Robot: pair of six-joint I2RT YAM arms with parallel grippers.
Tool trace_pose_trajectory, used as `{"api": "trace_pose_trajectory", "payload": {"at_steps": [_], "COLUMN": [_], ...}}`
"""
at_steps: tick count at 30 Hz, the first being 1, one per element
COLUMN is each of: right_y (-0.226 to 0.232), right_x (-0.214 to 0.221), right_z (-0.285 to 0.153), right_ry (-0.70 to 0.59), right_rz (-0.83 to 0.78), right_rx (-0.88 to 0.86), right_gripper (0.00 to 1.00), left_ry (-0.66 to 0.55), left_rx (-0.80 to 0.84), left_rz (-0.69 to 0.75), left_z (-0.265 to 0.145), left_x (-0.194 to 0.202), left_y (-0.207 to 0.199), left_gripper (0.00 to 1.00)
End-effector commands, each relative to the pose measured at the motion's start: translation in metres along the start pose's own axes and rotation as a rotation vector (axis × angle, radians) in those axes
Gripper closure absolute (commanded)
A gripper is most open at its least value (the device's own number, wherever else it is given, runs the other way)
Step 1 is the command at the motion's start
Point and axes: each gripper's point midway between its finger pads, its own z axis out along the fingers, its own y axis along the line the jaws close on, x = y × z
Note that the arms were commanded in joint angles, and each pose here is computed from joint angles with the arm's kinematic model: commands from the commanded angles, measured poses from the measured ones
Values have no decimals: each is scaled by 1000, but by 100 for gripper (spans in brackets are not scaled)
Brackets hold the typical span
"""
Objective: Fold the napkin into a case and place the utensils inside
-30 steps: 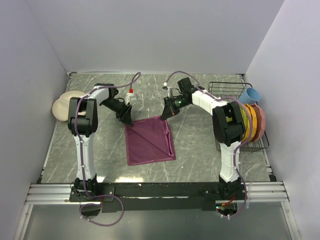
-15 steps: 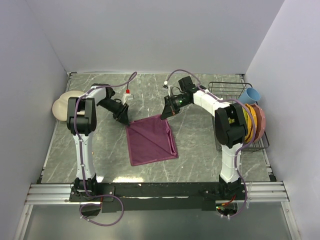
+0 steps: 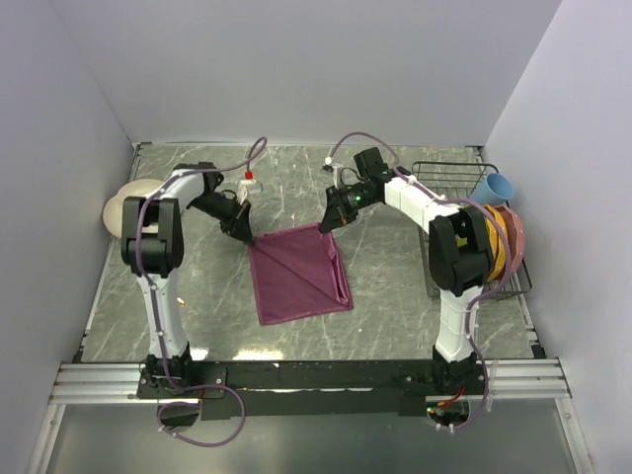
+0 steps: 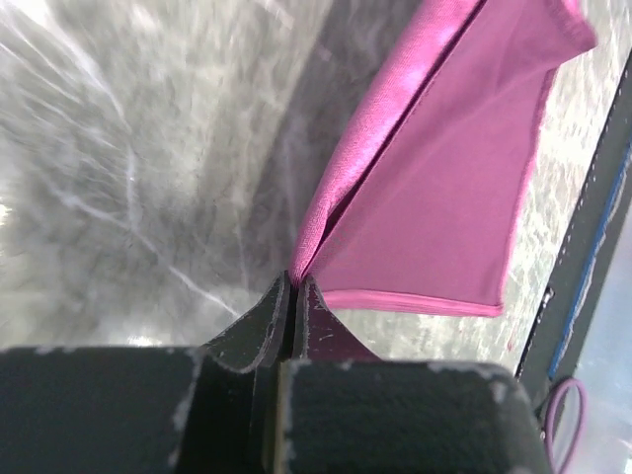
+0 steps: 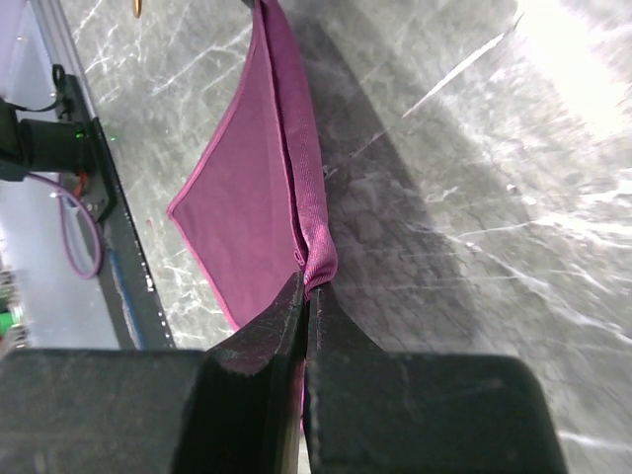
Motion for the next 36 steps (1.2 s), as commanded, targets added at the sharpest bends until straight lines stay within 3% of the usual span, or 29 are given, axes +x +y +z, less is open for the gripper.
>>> {"api": "trace_pose_trajectory", "payload": {"at_steps": [1,12,21,26,29,32,36], "right_y": [17,23,14,11,7,-3,-4], "right_x": [-28,-53,-135,-198,-216,-204,-157], "right_z": [-31,-52,-97,-135,-137,-119,-85], "right_ry": [-72,-156,-332,-454,-481,-438,-328], "right_rz": [-136,-216,-394,-544,-642,-732,-885], "right_rx": [69,166,303,384,405,405,384], "right_gripper": [100,100,100,100,100,100,100], "left_ry": [-96,-155,-369,-498,-553,-518,-374], "left_rx": [-97,-187,-435,-600,-697,-719,-659], "left_rz": [117,116,230,367,461,521,543], "left_z": [-33,-58,-129,-173,-191,-181,-132], "left_x": [-38,-63,-173,-230,-249,-238,-176], "left_y": [-16,-29,-18,-12,-8,-1,17], "left_gripper": [99,99,99,99,99,99,99]}}
